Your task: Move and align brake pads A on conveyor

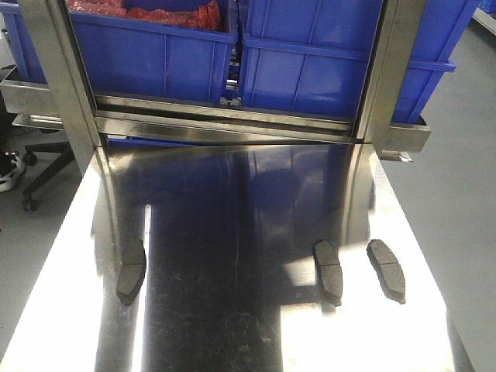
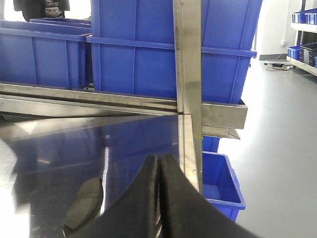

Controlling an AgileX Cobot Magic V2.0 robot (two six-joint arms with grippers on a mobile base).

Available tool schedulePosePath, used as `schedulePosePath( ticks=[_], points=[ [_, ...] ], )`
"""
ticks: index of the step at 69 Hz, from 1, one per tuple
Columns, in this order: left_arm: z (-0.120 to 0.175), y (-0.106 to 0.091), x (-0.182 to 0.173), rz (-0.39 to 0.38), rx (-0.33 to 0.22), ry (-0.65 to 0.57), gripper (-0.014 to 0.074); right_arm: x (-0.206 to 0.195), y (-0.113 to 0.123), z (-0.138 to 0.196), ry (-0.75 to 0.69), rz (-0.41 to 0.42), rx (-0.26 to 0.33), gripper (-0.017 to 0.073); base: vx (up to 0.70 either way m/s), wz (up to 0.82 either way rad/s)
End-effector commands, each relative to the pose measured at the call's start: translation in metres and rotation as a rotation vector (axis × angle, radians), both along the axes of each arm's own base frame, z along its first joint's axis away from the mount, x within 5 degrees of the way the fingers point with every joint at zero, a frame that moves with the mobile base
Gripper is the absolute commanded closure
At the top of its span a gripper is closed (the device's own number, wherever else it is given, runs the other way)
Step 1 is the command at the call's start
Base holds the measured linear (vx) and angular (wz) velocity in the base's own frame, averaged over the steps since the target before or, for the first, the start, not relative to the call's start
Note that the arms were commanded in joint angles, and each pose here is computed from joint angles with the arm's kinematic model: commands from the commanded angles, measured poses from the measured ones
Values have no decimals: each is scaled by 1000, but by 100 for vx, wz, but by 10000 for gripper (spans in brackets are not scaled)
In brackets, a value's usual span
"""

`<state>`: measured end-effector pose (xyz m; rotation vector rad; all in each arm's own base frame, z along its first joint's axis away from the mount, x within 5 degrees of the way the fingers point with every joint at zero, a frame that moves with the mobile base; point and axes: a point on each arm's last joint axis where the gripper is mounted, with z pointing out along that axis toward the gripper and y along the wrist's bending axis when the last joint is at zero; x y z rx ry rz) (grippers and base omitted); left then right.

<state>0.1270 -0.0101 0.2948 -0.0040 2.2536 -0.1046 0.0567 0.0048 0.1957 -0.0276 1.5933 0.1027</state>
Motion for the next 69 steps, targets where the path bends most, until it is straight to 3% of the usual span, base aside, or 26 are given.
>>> schedulePosePath(
  ticks=[1, 69],
  points=[
    [15, -1, 4, 1, -10, -107, 538, 0, 0, 2, -77, -3, 0, 569, 0, 0],
    [15, -1, 4, 1, -10, -107, 538, 0, 0, 2, -78, -3, 0, 569, 0, 0]
  ],
)
